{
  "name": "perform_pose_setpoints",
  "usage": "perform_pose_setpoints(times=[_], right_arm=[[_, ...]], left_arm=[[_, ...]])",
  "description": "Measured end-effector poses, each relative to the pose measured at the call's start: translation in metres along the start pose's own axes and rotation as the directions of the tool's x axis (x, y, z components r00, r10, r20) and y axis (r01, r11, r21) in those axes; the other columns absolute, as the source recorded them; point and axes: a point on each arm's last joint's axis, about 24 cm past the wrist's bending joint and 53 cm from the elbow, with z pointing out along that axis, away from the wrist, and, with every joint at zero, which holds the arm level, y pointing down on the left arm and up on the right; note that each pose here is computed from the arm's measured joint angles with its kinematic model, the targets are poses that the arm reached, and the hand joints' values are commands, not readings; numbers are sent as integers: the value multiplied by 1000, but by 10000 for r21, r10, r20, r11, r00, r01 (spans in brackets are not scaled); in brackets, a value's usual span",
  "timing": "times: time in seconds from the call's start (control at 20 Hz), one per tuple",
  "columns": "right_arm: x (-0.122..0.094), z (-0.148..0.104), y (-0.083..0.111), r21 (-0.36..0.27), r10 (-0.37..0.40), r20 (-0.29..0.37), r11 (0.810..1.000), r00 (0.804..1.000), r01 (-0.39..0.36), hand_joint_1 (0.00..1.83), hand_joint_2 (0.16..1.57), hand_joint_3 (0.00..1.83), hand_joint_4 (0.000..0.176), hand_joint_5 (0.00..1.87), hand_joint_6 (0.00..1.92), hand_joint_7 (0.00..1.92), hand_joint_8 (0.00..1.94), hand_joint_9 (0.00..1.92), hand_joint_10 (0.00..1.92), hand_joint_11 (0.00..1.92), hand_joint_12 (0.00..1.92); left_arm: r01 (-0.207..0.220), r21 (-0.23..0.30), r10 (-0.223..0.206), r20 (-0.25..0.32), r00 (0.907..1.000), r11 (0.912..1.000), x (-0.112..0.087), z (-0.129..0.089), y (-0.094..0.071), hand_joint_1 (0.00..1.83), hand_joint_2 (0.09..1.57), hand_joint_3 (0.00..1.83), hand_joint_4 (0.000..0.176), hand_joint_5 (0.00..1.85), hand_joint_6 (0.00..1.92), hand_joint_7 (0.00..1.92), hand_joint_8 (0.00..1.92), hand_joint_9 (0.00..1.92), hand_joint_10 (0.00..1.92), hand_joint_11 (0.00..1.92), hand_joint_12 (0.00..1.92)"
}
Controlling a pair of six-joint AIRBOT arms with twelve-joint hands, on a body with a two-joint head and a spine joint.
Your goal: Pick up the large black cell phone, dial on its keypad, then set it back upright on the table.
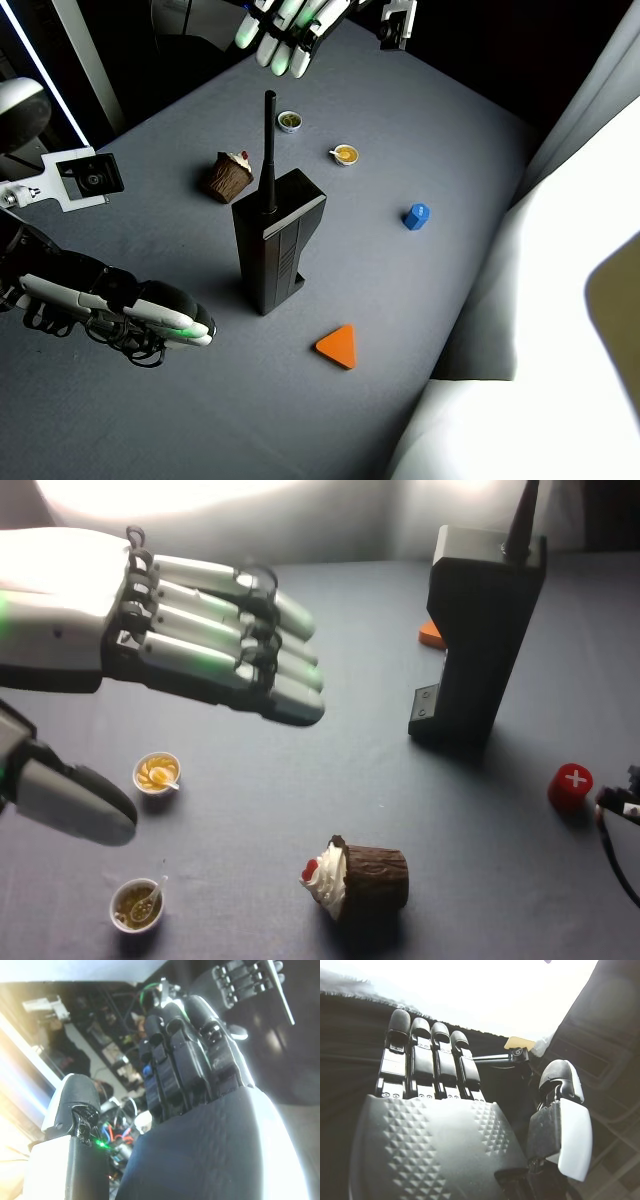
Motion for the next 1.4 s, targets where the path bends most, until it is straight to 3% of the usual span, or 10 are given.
perform_pose_setpoints(times=[0.2, 0.35, 0.45, 0.8, 1.1, 1.2, 1.4], right_arm=[[-2, 0, -1, -2, -65, 13, 10000, 10000, 65, 68, 1050, 0, 0, 123, 1, 125, 1, 96, 2, 0, 350], [-4, 1, 0, -47, -107, 8, 9999, 9999, 107, 47, 1049, 0, 0, 138, 3, 141, 3, 121, 5, 0, 437], [-4, 2, 0, -76, -132, -24, 9999, 9999, 132, 49, 1052, 2, 0, 98, 1, 96, 3, 73, 1, 0, 324], [-8, 6, -6, -114, -177, -24, 9998, 9998, 177, 67, 1038, 0, 0, 131, 6, 126, 5, 100, 5, 0, 432], [-6, 10, -20, -131, 63, -48, 9999, 10000, -64, 60, 1043, 1, 0, 141, 4, 137, 4, 103, 2, 0, 388], [-3, 10, -29, -95, 230, -74, 9997, 9997, -231, 68, 1045, 1, 0, 98, 6, 100, 4, 74, 3, 0, 276], [5, 13, -39, -23, 416, -271, 9991, 9988, -417, 104, 1038, 0, 0, 106, 1, 118, 1, 94, 3, 0, 343]], left_arm=[[23, 106, -23, 11, 10000, 9999, 1, 5, -4, 8, 1221, 0, 0, 209, 5, 266, 5, 236, 8, 0, 564], [11, 135, -11, -37, 10000, 9999, 2, 5, -4, 0, 1225, 1, 0, 205, 2, 261, 5, 240, 7, 0, 541], [11, 139, -11, -38, 10000, 9999, 2, 5, -4, 13, 1224, 0, 0, 209, 2, 266, 5, 247, 8, 0, 521], [76, 99, -74, -159, 9998, 9999, 5, 4, -3, 0, 1228, 1, 0, 197, 4, 247, 2, 226, 1, 0, 464], [248, -29, -250, -836, 9962, 9997, 20, 1, 0, 0, 1228, 0, 0, 176, 0, 231, 0, 208, 0, 0, 466], [241, -18, -242, -785, 9966, 9997, 19, 0, 0, 0, 1224, 0, 0, 188, 3, 247, 4, 223, 4, 0, 501], [356, 103, -353, -195, 9992, 9993, 5, 1, -2, 0, 1221, 0, 0, 181, 4, 244, 5, 230, 4, 0, 508]])
